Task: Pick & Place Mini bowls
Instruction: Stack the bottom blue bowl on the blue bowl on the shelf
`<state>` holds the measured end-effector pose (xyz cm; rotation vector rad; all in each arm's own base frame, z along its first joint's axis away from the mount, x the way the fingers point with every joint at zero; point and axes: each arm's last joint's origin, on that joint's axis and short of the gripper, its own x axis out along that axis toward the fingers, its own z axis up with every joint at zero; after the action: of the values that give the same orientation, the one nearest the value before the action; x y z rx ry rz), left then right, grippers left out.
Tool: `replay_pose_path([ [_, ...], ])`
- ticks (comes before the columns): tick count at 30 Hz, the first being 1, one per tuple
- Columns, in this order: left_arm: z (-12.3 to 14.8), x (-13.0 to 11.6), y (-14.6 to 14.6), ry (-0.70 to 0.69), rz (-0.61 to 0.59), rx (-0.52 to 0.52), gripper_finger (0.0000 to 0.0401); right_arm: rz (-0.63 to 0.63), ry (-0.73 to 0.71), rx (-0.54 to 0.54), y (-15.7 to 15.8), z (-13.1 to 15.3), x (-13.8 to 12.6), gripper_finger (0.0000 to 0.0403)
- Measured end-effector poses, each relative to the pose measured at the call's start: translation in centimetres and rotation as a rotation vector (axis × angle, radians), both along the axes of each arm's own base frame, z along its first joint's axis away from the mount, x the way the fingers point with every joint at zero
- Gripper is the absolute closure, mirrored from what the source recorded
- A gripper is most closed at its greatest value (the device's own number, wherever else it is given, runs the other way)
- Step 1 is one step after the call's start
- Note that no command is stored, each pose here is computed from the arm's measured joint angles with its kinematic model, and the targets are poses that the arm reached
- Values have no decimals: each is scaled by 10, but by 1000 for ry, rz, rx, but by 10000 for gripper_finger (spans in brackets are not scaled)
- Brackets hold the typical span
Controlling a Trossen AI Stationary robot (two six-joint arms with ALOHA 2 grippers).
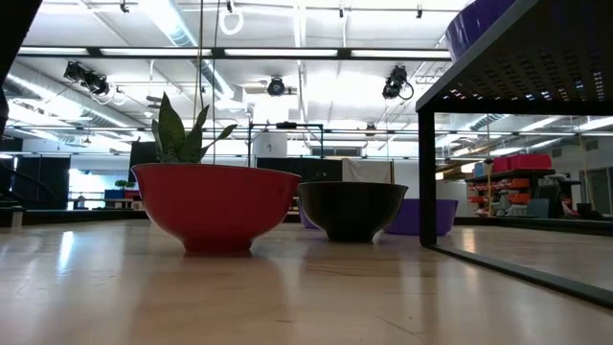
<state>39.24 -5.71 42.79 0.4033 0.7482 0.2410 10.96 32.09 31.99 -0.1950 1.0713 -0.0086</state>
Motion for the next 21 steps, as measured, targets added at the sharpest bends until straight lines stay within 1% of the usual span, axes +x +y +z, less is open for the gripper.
replay_pose_path([
  [5, 0, 0, 0, 0, 0, 0, 220, 19, -4, 12, 2, 0, 1, 226],
  [10, 0, 0, 0, 0, 0, 0, 220, 91, -2, 33, 7, 0, 2, 224],
  [16, 0, 0, 0, 0, 0, 0, 220, 98, 9, 2, 5, 0, 1, 224],
  [21, 1, 1, 0, -13, -1, -1, 220, 91, 10, -45, 0, 0, 0, 224],
])
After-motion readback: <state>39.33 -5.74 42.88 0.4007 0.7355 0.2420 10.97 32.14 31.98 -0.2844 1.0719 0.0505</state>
